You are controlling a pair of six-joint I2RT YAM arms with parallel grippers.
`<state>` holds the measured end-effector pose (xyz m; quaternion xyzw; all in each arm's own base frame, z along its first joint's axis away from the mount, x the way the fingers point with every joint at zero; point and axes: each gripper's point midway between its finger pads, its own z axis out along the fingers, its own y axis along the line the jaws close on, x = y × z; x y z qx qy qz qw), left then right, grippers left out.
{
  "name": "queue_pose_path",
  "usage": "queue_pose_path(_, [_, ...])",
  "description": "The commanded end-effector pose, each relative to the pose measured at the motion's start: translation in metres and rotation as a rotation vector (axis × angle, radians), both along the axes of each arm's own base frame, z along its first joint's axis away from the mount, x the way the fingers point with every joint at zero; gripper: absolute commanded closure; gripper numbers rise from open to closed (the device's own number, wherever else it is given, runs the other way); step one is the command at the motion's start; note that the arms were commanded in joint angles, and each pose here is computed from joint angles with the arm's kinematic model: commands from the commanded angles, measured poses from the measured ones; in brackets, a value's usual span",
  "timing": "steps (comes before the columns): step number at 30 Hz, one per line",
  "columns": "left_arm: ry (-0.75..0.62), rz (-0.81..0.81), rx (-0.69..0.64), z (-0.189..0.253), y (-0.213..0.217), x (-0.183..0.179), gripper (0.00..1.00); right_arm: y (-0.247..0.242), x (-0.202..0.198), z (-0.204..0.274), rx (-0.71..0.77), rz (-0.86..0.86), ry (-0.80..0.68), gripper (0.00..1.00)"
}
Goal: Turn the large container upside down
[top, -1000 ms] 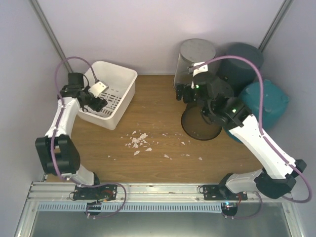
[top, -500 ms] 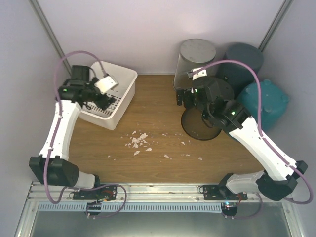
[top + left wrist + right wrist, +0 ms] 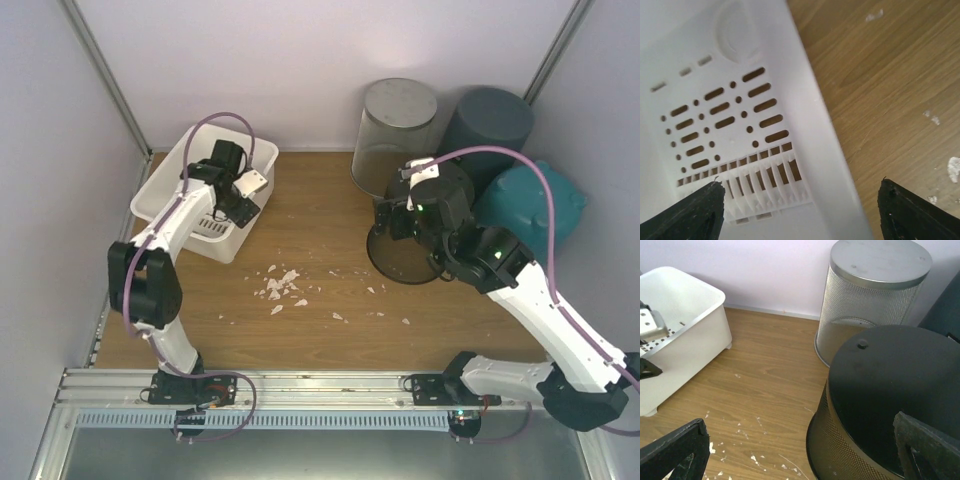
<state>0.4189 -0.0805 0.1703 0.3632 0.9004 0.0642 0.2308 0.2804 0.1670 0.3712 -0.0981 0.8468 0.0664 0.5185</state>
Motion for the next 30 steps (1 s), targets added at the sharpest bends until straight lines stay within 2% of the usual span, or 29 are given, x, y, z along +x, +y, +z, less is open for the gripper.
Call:
queue_pose_path(1, [-0.003, 0.044, 0.053, -0.013, -0.003, 0.015, 0.23, -0.007, -0.007, -0.002, 0.018, -0.009, 0.004, 0.00])
queue_pose_path(6, [0.041, 0.057, 0.049, -0.024, -0.008, 0.023, 0.62, -0.011, -0.011, -0.006, 0.011, -0.010, 0.006, 0.00])
queue_pose_path(11, [-0.006, 0.034, 0.039, 0.000, -0.024, 0.024, 0.74, -0.011, -0.013, -0.011, 0.010, -0.004, 0.013, 0.00])
queue_pose_path(16, [-0.017, 0.013, 0.081, 0.006, -0.031, 0.021, 0.97, -0.010, -0.014, -0.015, 0.018, 0.000, 0.022, 0.00])
queue_pose_path(17, [-0.016, 0.016, 0.087, 0.006, -0.030, 0.020, 1.00, -0.010, -0.014, -0.014, 0.020, 0.001, 0.022, 0.00])
queue_pose_path(21, [-0.018, 0.001, 0.073, 0.014, -0.035, 0.014, 1.00, -0.010, -0.016, -0.012, 0.025, 0.005, 0.023, 0.00])
queue_pose_path(25, [-0.061, -0.016, 0.010, 0.048, -0.045, 0.009, 1.00, -0.013, -0.017, -0.011, 0.025, -0.004, 0.023, 0.00])
queue_pose_path(28, [-0.110, -0.052, -0.130, 0.103, -0.061, -0.002, 1.00, -0.015, -0.018, -0.010, 0.023, -0.006, 0.021, 0.00])
queue_pose_path(30, [-0.155, -0.120, -0.325, 0.160, -0.080, -0.017, 1.00, -0.018, -0.019, -0.008, 0.019, -0.014, 0.015, 0.00])
